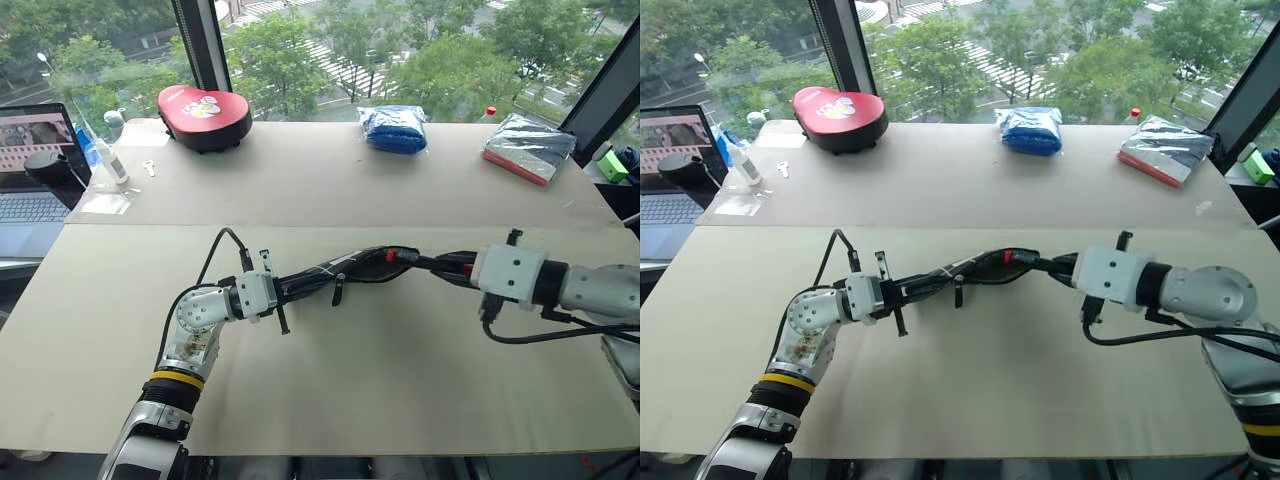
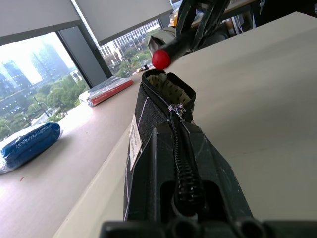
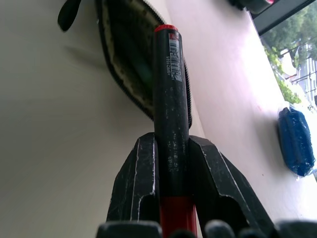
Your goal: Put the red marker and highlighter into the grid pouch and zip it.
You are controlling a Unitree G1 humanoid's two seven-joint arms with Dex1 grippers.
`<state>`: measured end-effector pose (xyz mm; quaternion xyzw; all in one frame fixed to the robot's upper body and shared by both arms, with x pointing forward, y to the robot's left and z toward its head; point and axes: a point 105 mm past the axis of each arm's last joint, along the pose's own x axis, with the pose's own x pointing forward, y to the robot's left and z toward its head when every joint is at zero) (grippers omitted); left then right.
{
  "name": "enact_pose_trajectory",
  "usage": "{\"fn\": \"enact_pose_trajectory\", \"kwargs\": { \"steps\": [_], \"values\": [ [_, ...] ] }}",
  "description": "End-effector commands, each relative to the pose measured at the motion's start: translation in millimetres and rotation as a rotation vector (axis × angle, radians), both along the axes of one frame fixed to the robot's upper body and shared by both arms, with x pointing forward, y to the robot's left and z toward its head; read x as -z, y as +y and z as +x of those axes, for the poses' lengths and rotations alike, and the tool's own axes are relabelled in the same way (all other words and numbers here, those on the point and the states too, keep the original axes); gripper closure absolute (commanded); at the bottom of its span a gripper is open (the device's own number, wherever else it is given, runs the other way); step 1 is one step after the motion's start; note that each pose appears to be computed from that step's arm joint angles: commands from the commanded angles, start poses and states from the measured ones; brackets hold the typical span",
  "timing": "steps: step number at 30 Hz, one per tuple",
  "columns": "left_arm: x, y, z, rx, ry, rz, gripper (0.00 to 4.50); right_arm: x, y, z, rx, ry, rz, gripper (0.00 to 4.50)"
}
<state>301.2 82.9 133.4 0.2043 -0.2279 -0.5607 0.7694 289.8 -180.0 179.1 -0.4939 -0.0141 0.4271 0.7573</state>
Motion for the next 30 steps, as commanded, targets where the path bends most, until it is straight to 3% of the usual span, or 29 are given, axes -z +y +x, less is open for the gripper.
{"fn": "enact_pose_trajectory", "kwargs": {
  "steps": [1, 8, 16, 26, 28, 30],
  "values": [
    [-10, -1, -2, 0.013, -0.046, -0.013, 4.5, -4, 6, 3, -0.044, -0.065, -0.044, 4.0],
    [-9, -2, -6, 0.024, -0.039, -0.009, 4.5, 4, 18, 19, -0.127, -0.117, -0.155, 4.0],
    [-7, -4, -5, 0.033, -0.033, 0.0, 4.5, 12, 61, 21, -0.302, -0.13, -0.192, 4.0],
    [-9, -4, -2, 0.026, -0.036, -0.004, 4.5, 17, 101, 26, -0.373, -0.122, -0.102, 4.0],
    [-9, -3, -2, 0.022, -0.037, -0.004, 4.5, 13, 98, 29, -0.329, -0.084, -0.045, 2.98],
    [-9, -2, -2, 0.019, -0.038, -0.004, 4.5, 10, 91, 34, -0.29, -0.087, -0.042, 2.35]
  ]
}}
